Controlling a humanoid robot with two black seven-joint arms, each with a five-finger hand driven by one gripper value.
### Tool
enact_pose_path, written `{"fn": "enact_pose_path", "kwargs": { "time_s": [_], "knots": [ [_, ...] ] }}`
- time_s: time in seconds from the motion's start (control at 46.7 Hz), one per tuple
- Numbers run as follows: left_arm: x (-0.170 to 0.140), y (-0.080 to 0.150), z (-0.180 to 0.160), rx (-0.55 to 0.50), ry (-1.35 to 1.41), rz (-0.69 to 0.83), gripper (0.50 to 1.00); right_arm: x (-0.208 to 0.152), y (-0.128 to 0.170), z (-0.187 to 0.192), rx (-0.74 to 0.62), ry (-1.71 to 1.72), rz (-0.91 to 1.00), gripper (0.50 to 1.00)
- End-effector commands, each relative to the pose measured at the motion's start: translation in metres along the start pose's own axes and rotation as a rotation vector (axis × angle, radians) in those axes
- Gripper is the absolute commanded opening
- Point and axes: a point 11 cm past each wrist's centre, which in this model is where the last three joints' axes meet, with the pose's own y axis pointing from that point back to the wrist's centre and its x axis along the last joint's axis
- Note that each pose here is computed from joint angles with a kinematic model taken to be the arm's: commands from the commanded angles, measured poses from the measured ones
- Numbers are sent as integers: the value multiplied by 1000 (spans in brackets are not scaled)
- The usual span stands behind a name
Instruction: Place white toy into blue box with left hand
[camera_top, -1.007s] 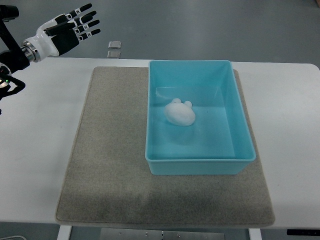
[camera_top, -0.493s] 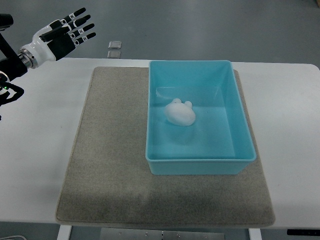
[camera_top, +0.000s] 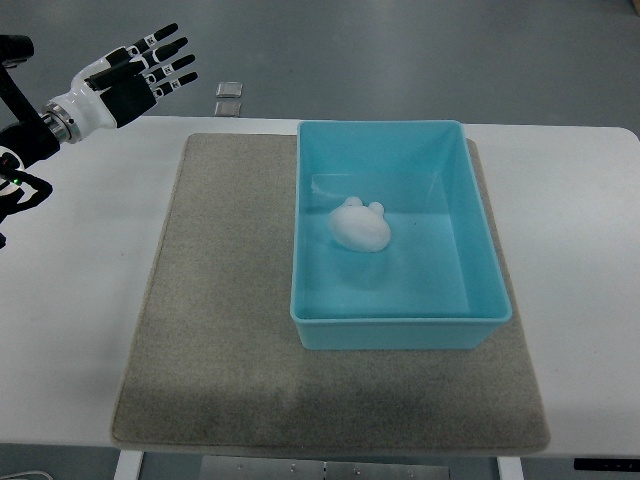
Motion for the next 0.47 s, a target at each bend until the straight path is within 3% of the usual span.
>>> {"fn": "enact_pose_path", "kwargs": {
  "time_s": [0.0, 0.45],
  "knots": [
    [0, 0, 1, -2, -1, -1, 1000, -1, 0, 0, 0, 2, -2, 936],
    [1, 2, 3, -3, -6, 4, 1000, -18, 0, -6, 34, 4, -51, 936]
  ]
}}
